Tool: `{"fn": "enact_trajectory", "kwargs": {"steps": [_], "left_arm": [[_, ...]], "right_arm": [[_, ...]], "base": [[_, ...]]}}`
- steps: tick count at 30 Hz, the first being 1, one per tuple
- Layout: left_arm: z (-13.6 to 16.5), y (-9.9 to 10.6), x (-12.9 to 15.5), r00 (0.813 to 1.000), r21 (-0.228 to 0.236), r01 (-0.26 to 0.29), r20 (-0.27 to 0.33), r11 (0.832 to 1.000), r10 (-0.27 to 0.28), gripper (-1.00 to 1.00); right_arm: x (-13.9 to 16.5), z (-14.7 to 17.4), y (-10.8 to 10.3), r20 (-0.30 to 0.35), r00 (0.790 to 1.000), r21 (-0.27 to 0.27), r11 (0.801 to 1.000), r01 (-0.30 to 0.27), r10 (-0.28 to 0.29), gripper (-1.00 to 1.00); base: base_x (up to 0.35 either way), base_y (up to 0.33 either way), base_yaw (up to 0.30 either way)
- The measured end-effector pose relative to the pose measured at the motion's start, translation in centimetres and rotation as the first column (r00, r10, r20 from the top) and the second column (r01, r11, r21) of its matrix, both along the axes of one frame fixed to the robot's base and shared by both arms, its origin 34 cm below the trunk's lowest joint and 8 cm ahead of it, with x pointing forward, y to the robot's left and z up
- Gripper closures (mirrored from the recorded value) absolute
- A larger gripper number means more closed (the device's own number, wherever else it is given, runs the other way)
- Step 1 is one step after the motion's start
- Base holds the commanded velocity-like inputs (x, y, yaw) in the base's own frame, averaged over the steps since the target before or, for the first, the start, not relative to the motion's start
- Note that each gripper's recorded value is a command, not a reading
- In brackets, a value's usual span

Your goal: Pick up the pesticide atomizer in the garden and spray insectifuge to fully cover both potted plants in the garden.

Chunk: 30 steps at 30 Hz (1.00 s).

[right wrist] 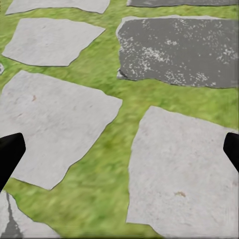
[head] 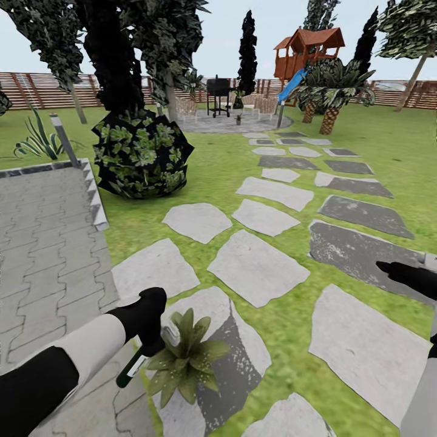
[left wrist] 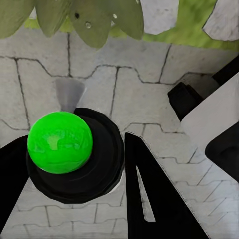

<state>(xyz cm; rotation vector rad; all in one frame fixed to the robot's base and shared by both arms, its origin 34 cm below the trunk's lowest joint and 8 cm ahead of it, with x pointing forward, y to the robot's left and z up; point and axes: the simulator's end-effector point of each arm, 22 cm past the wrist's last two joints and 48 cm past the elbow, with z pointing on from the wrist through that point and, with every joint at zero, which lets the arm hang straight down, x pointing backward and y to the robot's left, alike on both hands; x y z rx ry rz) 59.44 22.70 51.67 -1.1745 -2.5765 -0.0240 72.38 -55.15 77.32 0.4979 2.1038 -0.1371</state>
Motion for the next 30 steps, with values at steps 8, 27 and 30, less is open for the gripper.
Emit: {"fn": "enact_trajectory", "kwargs": {"steps": [8, 27, 30], "left_arm": [[0.0, 0.0, 0.0, 1.0, 0.003, 0.003, 0.001, 1.0, -0.003, 1.0], [-0.4, 0.1, -1.0, 1.0, 0.005, 0.003, -0.013, 1.0, -0.003, 1.0], [-0.7, 0.2, -1.4, 1.0, 0.006, 0.003, -0.019, 1.0, -0.003, 1.0]], "right_arm": [[0.0, 0.0, 0.0, 0.0, 1.0, 0.0, 1.0, 0.0, 0.0, -1.0], [0.0, 0.4, 0.0, 0.006, 1.0, 0.0, 1.0, 0.0, 0.0, -1.0], [0.0, 0.4, 0.0, 0.006, 1.0, 0.0, 1.0, 0.0, 0.0, -1.0]], "base": [[0.0, 0.301, -0.005], [-0.003, 0.248, -0.189], [-0.065, 0.147, -0.01]]}}
